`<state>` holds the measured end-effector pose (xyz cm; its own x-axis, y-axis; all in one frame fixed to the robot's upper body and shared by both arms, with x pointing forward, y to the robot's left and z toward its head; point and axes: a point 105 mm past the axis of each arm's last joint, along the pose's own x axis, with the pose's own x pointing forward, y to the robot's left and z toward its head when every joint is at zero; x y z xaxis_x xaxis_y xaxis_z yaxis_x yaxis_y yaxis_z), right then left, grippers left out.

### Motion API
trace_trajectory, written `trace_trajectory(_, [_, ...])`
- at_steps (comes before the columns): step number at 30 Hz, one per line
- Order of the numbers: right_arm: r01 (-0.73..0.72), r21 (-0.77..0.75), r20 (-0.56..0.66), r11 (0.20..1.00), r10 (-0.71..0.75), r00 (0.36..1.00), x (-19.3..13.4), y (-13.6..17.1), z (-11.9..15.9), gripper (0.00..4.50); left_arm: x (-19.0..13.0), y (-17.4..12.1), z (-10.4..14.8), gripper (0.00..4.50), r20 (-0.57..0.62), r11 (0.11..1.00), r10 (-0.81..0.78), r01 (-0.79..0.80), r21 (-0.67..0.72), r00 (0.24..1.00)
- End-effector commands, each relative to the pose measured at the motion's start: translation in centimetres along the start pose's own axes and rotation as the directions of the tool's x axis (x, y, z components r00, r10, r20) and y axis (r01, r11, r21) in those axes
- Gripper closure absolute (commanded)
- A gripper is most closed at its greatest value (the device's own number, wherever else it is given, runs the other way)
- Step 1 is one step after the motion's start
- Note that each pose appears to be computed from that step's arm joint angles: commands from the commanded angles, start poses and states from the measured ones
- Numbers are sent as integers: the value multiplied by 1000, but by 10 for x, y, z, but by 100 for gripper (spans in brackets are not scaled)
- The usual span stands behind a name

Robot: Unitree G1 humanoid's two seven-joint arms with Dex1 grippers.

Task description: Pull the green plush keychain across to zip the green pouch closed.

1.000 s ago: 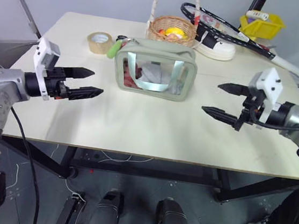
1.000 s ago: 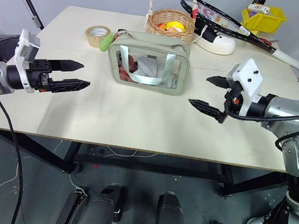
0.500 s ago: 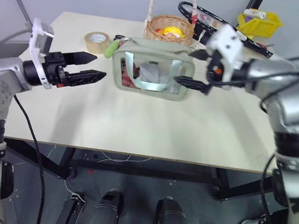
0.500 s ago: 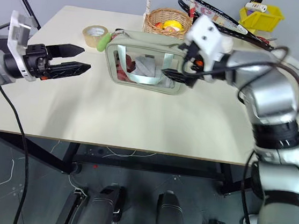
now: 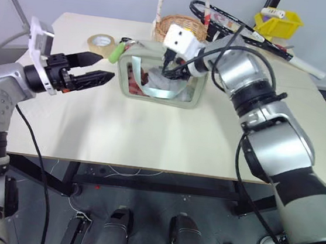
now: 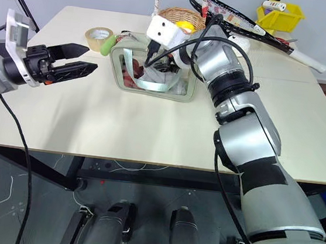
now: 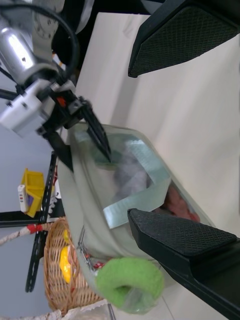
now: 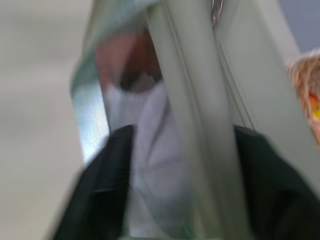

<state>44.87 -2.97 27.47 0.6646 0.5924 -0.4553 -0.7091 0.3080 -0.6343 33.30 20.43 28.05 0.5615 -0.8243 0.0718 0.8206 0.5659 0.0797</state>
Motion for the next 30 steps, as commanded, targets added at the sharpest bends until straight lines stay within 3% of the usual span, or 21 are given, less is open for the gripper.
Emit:
trace_trajectory(1, [53, -24, 96, 998, -50, 994, -17, -19, 33, 397, -7, -3, 17, 0, 38, 998, 16, -18, 67, 999])
trace_trajectory(2, [39, -28, 118, 999, -36, 992, -21, -20, 38, 446, -8, -3, 17, 0, 38, 997, 18, -20, 68, 999])
trace_trajectory(7, [-57, -55, 212, 997, 68, 975, -45, -20, 55, 446, -6, -3, 17, 0, 36, 997, 20, -23, 74, 999])
trace_trajectory(14, [-230, -195, 185, 954, 266, 946, -80, 16, 32, 446, -2, -1, 16, 0, 36, 997, 17, -19, 69, 999])
trace_trajectory(17, [-245, -211, 141, 946, 278, 950, -81, 42, 13, 446, 3, -2, 13, 0, 29, 998, 0, -1, 60, 1000])
trace_trajectory(21, [-226, -111, 117, 968, 238, 964, -81, 54, 6, 446, 7, -1, 12, 0, 21, 998, -14, 13, 58, 1000])
trace_trajectory(30, [-204, -48, 154, 978, 209, 966, -104, 66, 28, 446, 12, 3, 12, 0, 5, 998, -33, 33, 56, 999])
